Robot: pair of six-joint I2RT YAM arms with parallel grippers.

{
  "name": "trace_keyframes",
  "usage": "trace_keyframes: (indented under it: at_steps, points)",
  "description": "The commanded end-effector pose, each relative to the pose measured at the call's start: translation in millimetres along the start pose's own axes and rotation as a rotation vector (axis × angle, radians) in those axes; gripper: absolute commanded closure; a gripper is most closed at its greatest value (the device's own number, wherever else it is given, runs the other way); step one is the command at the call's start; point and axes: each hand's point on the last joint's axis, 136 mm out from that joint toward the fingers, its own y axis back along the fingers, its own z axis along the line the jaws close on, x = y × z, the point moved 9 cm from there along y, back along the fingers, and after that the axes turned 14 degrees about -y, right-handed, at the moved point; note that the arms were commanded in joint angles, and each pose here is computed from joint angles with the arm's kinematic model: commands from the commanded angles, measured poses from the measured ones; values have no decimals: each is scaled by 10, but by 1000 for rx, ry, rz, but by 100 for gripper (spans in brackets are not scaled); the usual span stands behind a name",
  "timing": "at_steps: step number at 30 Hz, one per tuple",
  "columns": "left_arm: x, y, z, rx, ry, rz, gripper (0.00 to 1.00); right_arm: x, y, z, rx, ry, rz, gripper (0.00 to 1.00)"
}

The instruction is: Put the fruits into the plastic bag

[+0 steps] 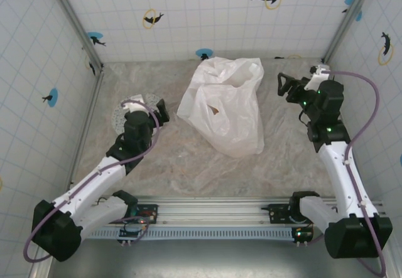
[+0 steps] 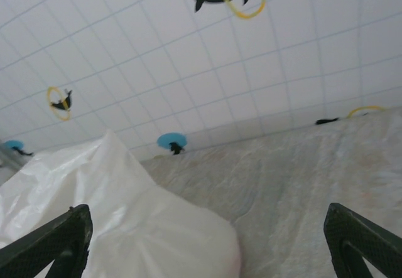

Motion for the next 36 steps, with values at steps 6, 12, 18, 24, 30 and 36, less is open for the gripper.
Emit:
trace_keyframes:
  at_steps: [6, 12, 18, 24, 30, 36]
  points:
    - [342, -82, 478, -439, -93, -31, 2, 461, 13, -664, 358, 106, -70, 0]
    - [665, -245, 780, -561, -110, 66, 2, 978, -36, -1095, 473, 104, -47, 0]
    - [932, -360, 976, -527, -150, 134, 2, 1500, -52, -1446, 565, 167, -5, 0]
    - [1209, -482, 1019, -428, -260, 171, 2, 1832, -90, -1614, 561, 229, 59, 0]
    - [1476, -447, 1070, -299, -236, 142, 2, 1995, -50, -1705, 522, 273, 49, 0]
    - [1565, -389, 1101, -214, -183, 121, 2, 2001, -16, -1698, 459, 252, -3, 0]
